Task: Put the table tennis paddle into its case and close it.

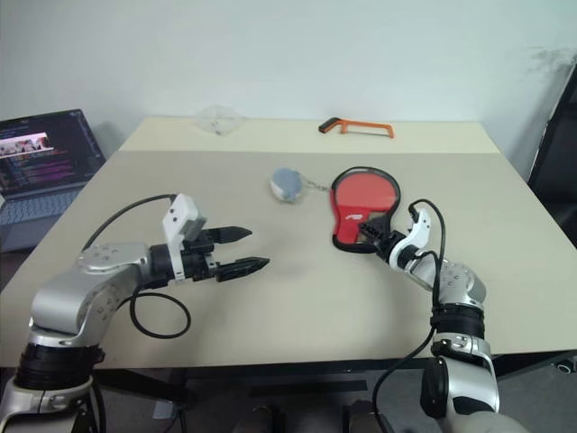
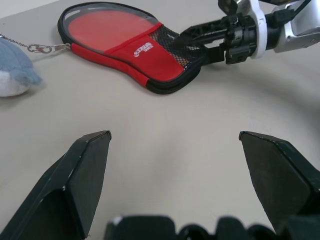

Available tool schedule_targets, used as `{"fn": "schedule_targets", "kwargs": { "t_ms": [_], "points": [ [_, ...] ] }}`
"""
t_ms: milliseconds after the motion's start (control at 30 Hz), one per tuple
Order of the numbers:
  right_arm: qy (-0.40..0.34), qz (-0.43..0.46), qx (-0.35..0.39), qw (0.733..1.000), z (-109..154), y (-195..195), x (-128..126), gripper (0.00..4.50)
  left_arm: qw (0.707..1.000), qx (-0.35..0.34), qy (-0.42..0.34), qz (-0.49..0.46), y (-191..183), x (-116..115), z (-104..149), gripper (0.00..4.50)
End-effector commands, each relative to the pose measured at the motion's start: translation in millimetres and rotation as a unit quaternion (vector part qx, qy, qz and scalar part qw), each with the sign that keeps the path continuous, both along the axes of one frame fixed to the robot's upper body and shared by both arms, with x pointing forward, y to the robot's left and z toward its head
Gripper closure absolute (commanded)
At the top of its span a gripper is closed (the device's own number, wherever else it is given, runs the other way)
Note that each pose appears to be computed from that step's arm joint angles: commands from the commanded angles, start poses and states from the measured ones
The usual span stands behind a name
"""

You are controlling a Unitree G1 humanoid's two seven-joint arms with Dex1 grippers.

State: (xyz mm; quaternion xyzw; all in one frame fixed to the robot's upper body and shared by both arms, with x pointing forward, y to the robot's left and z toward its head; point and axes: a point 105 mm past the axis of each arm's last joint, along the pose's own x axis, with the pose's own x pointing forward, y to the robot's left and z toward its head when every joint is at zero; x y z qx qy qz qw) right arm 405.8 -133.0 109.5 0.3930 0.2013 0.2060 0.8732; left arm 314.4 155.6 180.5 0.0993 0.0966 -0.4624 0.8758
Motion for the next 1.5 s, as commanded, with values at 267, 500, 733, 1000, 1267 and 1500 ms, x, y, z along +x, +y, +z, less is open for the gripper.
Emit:
{"fn": "schedule_targets", "kwargs": {
  "t_ms": [267, 500, 733, 1000, 1267, 1500],
  "points": [
    [0.001, 0.019, -0.002, 1.0, -1, 12, -4, 4.46, 1.0, 0.002, -0.023, -0.003, 0, -1, 8, 0.0],
    [0.012, 0.078, -0.011, 0.997, -2, 30, -22, 4.49, 1.0, 0.005, -0.024, -0.003, 2, 0, 7, 0.0],
    [0.029, 0.191, -0.035, 0.981, -11, 45, -74, 4.49, 1.0, 0.014, -0.02, 0.0, 7, -1, 6, 0.0],
    [0.04, 0.3, -0.06, 0.951, -23, 44, -137, 4.49, 1.0, 0.021, -0.015, -0.005, 9, 0, 6, 0.0],
    [0.02, 0.407, -0.102, 0.907, -29, 40, -191, 4.49, 0.999, 0.025, -0.011, -0.018, 4, 3, 6, 0.0],
    [0.001, 0.442, -0.138, 0.887, -38, 39, -199, 4.49, 0.999, 0.028, -0.012, -0.023, 3, 5, 7, 0.0]
  ]
}}
